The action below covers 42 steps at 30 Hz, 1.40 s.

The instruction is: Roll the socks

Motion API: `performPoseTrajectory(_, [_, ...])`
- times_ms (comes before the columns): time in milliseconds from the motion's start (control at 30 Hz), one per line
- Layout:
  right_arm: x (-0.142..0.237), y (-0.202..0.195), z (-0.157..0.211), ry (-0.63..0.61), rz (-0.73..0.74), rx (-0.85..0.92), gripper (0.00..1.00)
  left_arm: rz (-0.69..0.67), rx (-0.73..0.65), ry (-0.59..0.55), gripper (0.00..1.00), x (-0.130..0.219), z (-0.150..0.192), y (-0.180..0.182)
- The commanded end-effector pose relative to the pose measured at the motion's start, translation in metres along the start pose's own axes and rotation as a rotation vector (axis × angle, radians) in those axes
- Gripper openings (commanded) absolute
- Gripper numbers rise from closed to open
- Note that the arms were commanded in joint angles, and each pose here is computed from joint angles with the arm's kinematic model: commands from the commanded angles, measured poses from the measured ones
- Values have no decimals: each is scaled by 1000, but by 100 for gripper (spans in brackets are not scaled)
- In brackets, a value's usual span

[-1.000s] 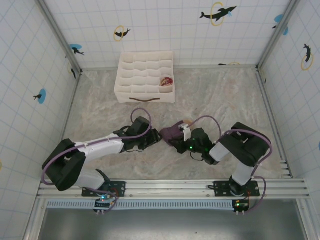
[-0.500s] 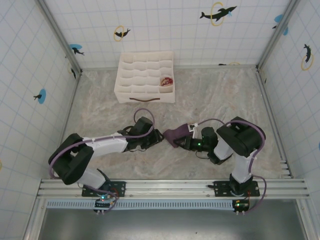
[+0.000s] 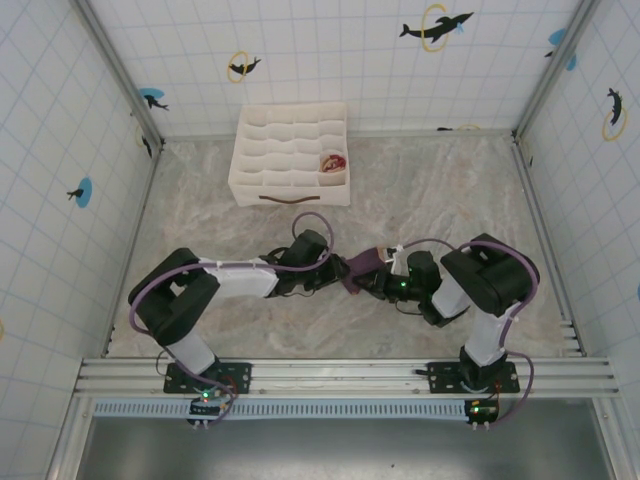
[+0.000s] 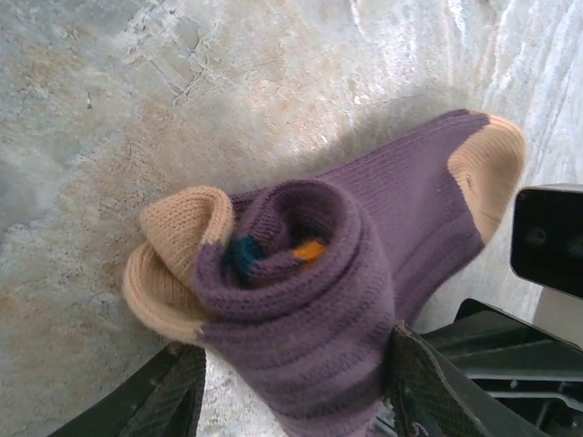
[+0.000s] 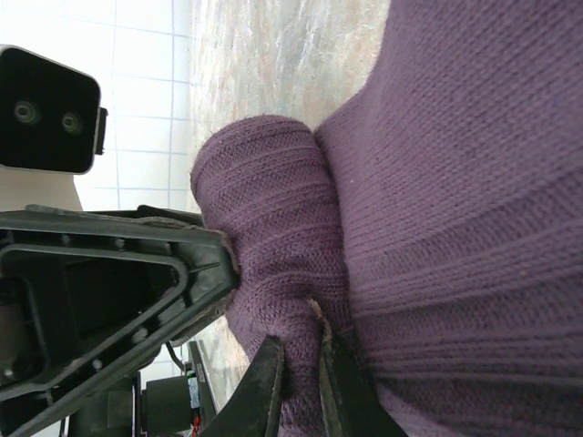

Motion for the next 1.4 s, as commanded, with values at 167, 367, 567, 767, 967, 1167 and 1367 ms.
performPoseTrajectory(167, [23,-77,60,158,340,-239,0,-48,41,21,41,-18,1,10])
performPoseTrajectory(367, [23,-55,41,139,302,-70,22,-129,25,45,12,-20,3,21])
performPoseTrajectory(567, [28,-20,13,94,378,259,50,-179,3,52,0,-4,-1,30])
performPoseTrajectory(767, [31,26,2,58,494,675,71,-183,13,58,0,19,1,45])
performPoseTrajectory(967, [28,61,5,5,616,1013,75,-200,48,69,0,36,9,59])
performPoseTrajectory(1167, [8,92,20,-10,695,1315,78,-217,64,41,0,48,11,68])
performPoseTrajectory(1367, [-24,110,42,9,751,1528,78,-210,85,48,0,50,15,72])
Point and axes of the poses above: each hand's point on the last joint's axis, 136 mm out from that joint toward the fingers, its own x axis back along the fingers, its own y axis along the line the jaws close on, z = x × y, the point moved 2 cm from there along x, back along the fingers, and after that the axes turned 11 degrees about x, right-handed, at the moved point
